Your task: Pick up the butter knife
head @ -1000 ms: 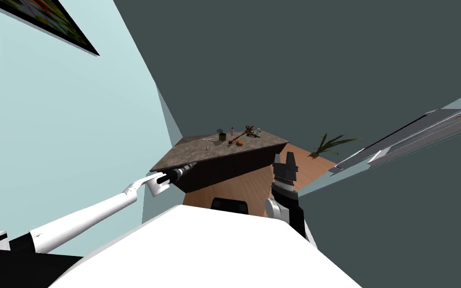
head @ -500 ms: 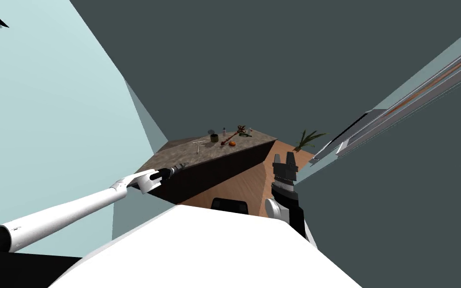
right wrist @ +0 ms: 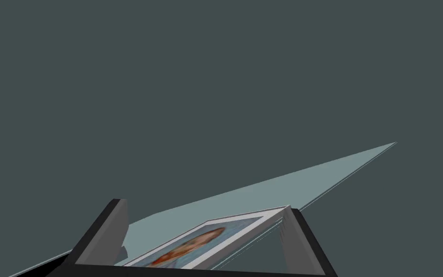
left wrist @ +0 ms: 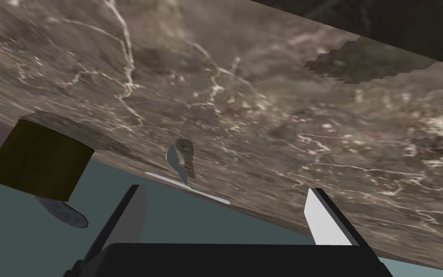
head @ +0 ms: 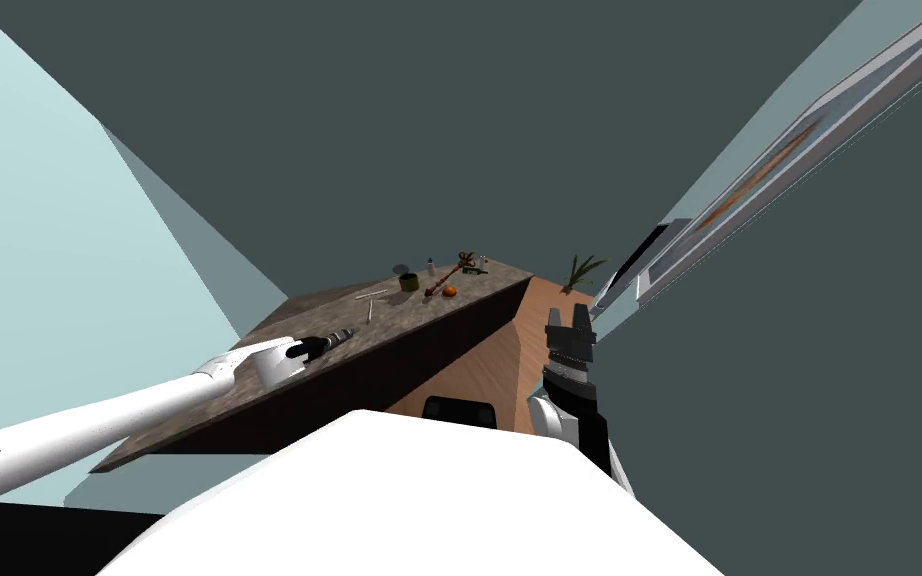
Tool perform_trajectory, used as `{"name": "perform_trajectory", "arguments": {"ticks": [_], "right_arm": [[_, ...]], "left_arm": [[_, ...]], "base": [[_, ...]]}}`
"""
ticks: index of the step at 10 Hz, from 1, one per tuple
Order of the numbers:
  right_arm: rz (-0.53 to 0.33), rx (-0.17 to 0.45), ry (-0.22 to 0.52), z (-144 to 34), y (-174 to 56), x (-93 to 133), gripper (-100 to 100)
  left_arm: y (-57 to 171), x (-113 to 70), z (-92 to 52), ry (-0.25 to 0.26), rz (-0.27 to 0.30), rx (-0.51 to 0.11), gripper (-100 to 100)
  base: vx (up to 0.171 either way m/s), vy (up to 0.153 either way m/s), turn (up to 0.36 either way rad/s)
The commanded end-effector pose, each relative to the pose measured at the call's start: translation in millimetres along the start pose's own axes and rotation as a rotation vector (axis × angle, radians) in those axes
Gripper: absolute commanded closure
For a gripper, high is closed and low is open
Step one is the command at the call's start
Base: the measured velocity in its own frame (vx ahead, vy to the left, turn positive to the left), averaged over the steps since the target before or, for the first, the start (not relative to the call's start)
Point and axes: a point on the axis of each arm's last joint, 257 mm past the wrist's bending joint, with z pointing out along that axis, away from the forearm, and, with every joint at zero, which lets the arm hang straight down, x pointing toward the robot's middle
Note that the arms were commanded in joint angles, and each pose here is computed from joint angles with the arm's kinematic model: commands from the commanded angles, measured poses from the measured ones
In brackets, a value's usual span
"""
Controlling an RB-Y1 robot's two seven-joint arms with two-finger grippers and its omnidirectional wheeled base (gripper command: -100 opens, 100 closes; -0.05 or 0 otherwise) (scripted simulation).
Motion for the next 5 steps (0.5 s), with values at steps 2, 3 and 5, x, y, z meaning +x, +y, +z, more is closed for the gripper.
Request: {"name": "perform_trajectory", "arguments": {"ticks": [2,3,5], "right_arm": [[0.000,0.000,0.000,0.0,0,0,0],[0.000,0.000,0.000,0.0,0,0,0],[0.000,0.000,0.000,0.0,0,0,0]], "left_arm": [[53,-16.6,-2.4,-0.017,0.024,-0.124,-100],[74,-19.9,-5.6,-0.020,0.032,-0.174,-100],[93,-21.7,-9.2,-0.021,0.039,-0.219,-100]], "base": [[0.158,0.060,-0.255],[0.205,0.057,-0.429],[0.177,0.089,-0.267]]}}
